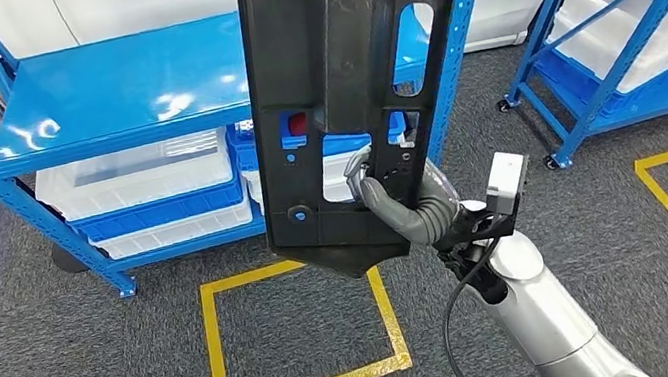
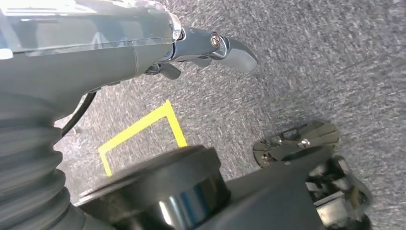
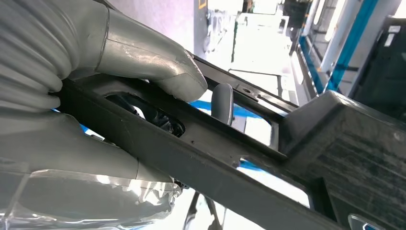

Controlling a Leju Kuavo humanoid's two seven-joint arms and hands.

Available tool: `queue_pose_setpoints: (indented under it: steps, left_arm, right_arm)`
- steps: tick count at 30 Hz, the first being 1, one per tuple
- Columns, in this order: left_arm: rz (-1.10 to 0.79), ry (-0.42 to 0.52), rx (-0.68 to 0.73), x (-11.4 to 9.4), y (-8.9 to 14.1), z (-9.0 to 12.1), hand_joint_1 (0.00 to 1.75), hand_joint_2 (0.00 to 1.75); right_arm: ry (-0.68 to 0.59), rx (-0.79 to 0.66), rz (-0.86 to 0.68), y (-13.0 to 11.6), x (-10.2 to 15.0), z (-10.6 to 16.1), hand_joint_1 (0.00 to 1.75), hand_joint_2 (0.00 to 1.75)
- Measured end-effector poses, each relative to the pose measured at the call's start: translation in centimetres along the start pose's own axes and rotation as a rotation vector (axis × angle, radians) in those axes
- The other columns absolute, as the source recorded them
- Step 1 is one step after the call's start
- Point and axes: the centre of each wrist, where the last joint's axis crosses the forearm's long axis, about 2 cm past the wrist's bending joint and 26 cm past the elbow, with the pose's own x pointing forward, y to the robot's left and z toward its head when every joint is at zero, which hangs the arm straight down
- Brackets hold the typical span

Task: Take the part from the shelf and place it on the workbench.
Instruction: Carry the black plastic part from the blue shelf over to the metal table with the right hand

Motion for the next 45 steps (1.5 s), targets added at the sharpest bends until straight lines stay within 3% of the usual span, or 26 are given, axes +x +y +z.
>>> queue_pose_setpoints:
  steps: [26, 45]
  left_arm:
    - [-0.019, 0.013, -0.005, -0.2, 0.0, 0.0, 0.0, 1.75]
    - [-0.018, 0.019, 0.01, -0.5, 0.6, -0.1, 0.0, 1.75]
  right_arm:
    - [0.014, -0.031, -0.015, 0.3, 0.0, 1.7, 1.75, 1.75]
    - [-0.007, -0.028, -0.021, 0.5, 0.2, 1.2, 1.75, 1.75]
